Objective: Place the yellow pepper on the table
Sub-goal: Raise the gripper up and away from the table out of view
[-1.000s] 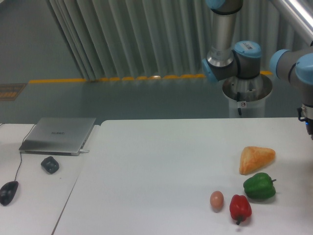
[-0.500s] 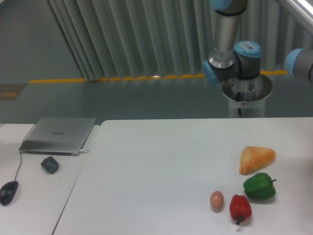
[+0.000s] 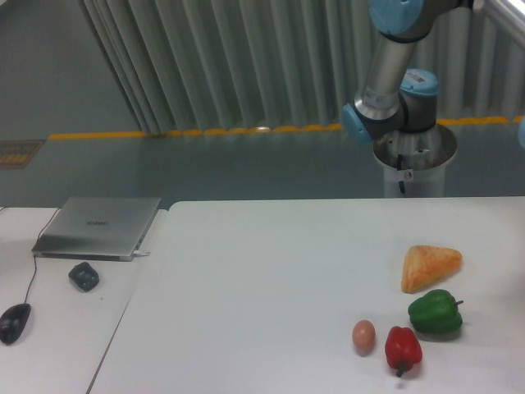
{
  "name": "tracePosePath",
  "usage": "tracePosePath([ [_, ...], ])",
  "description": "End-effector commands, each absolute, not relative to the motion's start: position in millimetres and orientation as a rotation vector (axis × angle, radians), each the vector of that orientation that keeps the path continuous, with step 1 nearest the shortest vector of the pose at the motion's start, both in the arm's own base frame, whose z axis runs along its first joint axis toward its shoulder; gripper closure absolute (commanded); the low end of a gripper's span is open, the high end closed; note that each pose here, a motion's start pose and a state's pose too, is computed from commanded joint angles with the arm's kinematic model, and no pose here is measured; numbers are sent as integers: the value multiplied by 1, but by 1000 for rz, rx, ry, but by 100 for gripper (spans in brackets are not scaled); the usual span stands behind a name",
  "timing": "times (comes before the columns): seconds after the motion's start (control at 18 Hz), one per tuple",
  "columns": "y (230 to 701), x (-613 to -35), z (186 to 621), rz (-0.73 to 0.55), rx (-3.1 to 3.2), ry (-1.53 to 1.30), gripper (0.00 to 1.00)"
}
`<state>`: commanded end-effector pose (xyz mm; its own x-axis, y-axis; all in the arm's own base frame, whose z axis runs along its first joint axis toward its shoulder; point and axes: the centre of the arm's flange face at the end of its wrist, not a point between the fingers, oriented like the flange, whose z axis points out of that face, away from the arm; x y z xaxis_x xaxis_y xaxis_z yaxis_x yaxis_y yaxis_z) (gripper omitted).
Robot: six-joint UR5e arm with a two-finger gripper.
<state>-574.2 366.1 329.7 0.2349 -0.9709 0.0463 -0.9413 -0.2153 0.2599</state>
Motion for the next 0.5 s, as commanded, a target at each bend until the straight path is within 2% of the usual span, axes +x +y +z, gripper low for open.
tracePosePath([
  [0.5,348,-596,304,-140,2311,-1767,0],
])
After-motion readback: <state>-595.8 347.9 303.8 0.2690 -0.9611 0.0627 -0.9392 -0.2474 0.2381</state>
